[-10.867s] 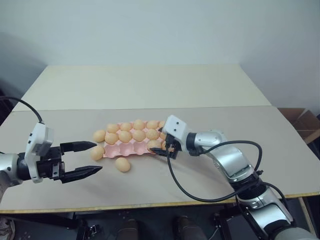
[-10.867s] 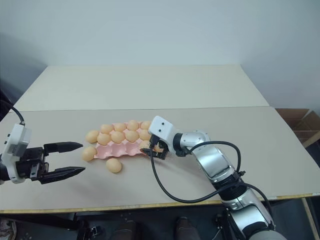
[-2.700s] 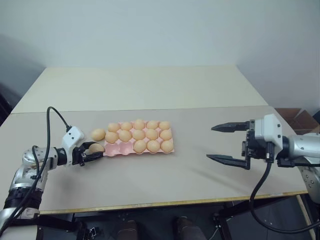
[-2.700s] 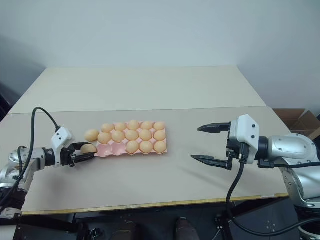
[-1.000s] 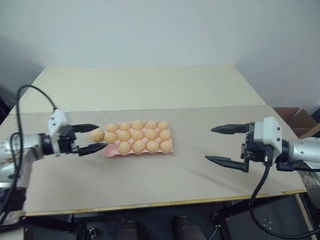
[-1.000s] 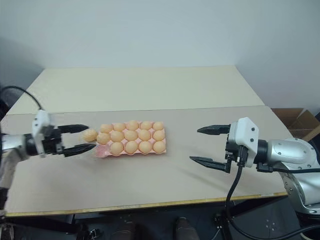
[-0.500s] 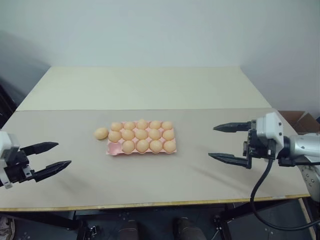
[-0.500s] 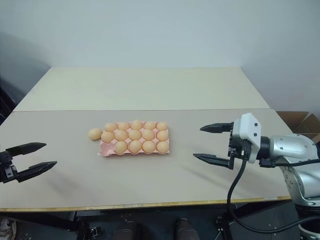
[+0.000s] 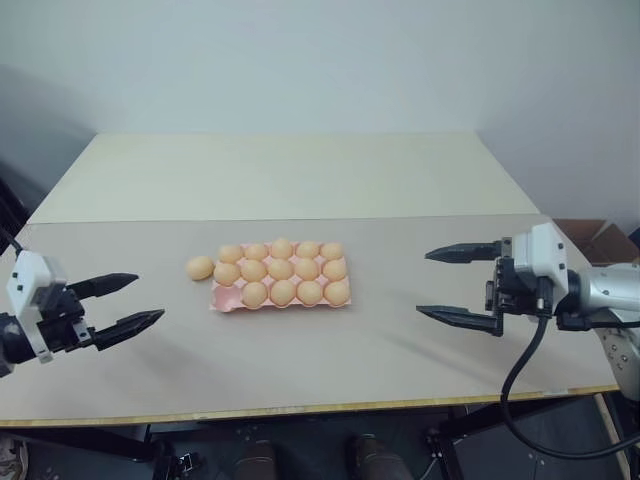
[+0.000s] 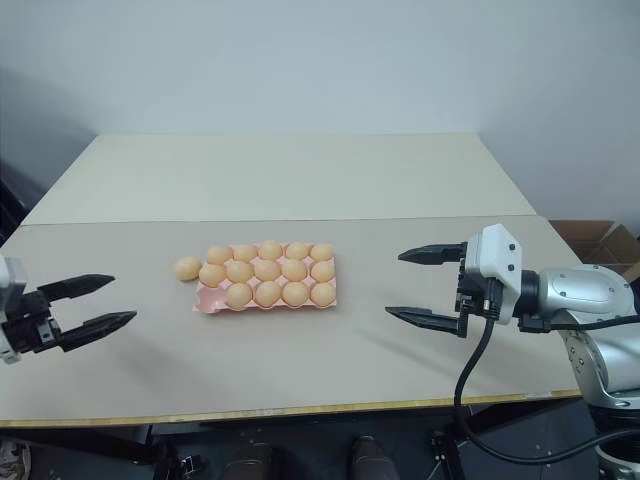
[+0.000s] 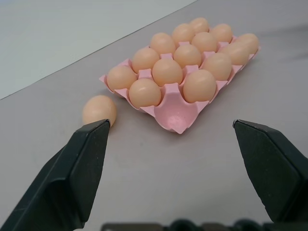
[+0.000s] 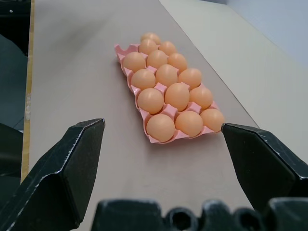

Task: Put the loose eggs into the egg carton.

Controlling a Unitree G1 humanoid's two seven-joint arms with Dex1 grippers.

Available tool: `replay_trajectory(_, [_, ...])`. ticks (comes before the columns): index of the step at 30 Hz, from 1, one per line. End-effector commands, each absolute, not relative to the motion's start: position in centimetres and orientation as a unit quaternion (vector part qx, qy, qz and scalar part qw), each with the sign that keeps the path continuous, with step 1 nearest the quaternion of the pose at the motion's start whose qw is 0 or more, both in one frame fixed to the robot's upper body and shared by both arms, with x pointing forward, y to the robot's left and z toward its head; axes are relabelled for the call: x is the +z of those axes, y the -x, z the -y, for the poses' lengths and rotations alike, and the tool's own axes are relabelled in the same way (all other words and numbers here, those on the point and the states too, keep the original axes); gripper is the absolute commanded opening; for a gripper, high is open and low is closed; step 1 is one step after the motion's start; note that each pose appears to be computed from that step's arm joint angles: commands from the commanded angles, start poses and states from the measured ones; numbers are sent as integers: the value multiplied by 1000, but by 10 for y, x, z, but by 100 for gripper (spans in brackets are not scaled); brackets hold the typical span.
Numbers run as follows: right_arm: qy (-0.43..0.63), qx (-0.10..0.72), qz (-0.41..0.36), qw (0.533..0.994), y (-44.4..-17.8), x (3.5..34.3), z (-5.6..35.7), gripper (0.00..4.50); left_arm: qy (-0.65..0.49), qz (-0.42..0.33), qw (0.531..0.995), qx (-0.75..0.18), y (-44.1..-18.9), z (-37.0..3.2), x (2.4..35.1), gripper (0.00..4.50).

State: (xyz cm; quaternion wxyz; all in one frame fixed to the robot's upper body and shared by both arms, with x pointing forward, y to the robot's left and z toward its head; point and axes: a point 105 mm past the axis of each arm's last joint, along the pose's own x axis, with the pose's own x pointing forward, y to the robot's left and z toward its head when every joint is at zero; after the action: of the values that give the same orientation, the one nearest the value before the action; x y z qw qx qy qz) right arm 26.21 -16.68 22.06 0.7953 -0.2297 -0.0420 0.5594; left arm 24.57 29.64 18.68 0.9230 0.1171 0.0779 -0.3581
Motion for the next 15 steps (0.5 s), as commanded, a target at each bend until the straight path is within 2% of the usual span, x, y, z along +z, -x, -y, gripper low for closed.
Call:
replay_trajectory(1, [241,553,68,794,-259,234,166,450,-120,-59,927,-349,-254,-297,194,445])
replay_trajectory(6, [227,551,88,798,-261,239,161,450,-132,-51,946,-292,-291,-301,188,445])
replay_trajectory(12, [203,561,105,796,-259,251,157,450,-121,-54,953,-273,-332,-298,180,445])
replay_trajectory(15, [204,561,105,795,-258,252,157,450,-123,-64,949,-282,-344,-295,173,445])
